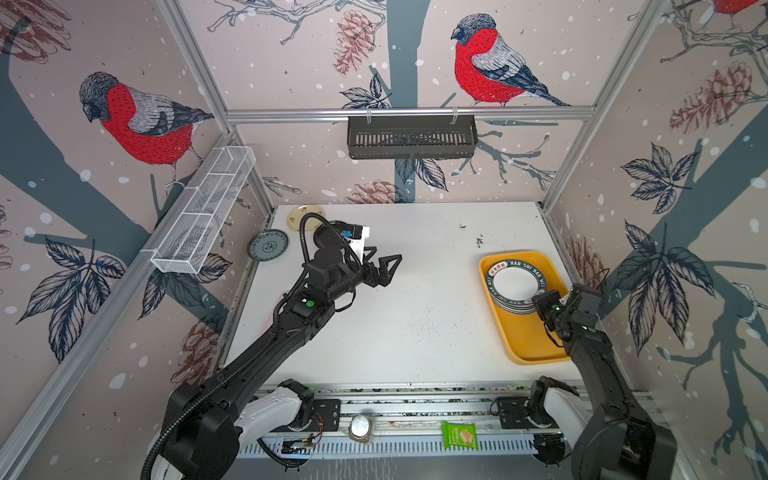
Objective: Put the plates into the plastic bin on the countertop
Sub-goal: 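Lower the green-rimmed plate onto the stack in the yellow bin with the right gripper, then open the right gripper to release the green-rimmed plate on the stack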
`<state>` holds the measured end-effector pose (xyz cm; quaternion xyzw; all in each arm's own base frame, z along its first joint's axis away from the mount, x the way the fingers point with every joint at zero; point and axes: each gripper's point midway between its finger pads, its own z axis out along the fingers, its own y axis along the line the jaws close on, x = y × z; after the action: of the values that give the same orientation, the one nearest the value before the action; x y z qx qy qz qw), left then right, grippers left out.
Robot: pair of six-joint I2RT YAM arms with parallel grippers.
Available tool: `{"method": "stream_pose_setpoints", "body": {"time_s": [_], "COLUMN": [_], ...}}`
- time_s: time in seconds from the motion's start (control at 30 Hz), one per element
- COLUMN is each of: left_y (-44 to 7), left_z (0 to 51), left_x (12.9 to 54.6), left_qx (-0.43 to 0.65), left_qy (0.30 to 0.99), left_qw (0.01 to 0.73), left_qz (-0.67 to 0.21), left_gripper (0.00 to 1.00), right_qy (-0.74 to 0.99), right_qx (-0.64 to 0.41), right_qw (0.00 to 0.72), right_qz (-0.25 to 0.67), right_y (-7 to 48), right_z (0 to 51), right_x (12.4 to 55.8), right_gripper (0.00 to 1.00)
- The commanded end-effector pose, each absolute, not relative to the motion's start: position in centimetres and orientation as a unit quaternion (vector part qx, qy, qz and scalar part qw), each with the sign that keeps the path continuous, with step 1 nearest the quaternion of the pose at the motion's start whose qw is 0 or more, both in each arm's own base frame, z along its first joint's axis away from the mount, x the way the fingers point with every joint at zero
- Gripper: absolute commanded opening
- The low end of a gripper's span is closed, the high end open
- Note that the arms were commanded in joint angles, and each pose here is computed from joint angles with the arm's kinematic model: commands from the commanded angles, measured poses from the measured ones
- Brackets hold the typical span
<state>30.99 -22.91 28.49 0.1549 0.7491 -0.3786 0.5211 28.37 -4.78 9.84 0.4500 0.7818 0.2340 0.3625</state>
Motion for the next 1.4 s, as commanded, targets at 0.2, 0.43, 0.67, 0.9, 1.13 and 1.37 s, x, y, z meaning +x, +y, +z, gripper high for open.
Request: {"method": "stream_pose_setpoints", "body": {"time_s": [0.2, 0.43, 0.67, 0.9, 1.13, 1.37], "left_y": [-23.1, -23.1, -22.9, -22.9, -22.9, -22.9], "left_z": [29.2, 29.2, 29.1, 29.1, 29.0, 29.0], "left_x": [30.9, 30.9, 31.1, 31.1, 31.2, 31.2], "left_qx": [0.162, 0.161, 0.158, 0.157, 0.156, 0.157], "left_qy": [0.74, 0.74, 0.742, 0.743, 0.744, 0.745], "left_qw": [0.528, 0.529, 0.53, 0.53, 0.53, 0.53], "left_qz": [-0.384, -0.383, -0.378, -0.377, -0.375, -0.374], "left_gripper": [0.96, 0.96, 0.96, 0.96, 0.96, 0.96], "right_qy": [0.788, 0.787, 0.785, 0.784, 0.783, 0.784], "right_qx": [0.44, 0.447, 0.449, 0.448, 0.448, 0.444], "right_qw": [0.362, 0.357, 0.36, 0.362, 0.365, 0.367], "right_qz": [0.233, 0.229, 0.231, 0.232, 0.231, 0.233], "right_y": [-4.7, -5.0, -5.0, -5.0, -5.2, -5.1], "right_z": [9.1, 8.6, 8.6, 8.6, 8.7, 8.9], "right_x": [28.5, 28.5, 28.5, 28.5, 28.4, 28.4], "right_gripper": [0.08, 0.13, 0.21, 0.31, 0.49, 0.6]}}
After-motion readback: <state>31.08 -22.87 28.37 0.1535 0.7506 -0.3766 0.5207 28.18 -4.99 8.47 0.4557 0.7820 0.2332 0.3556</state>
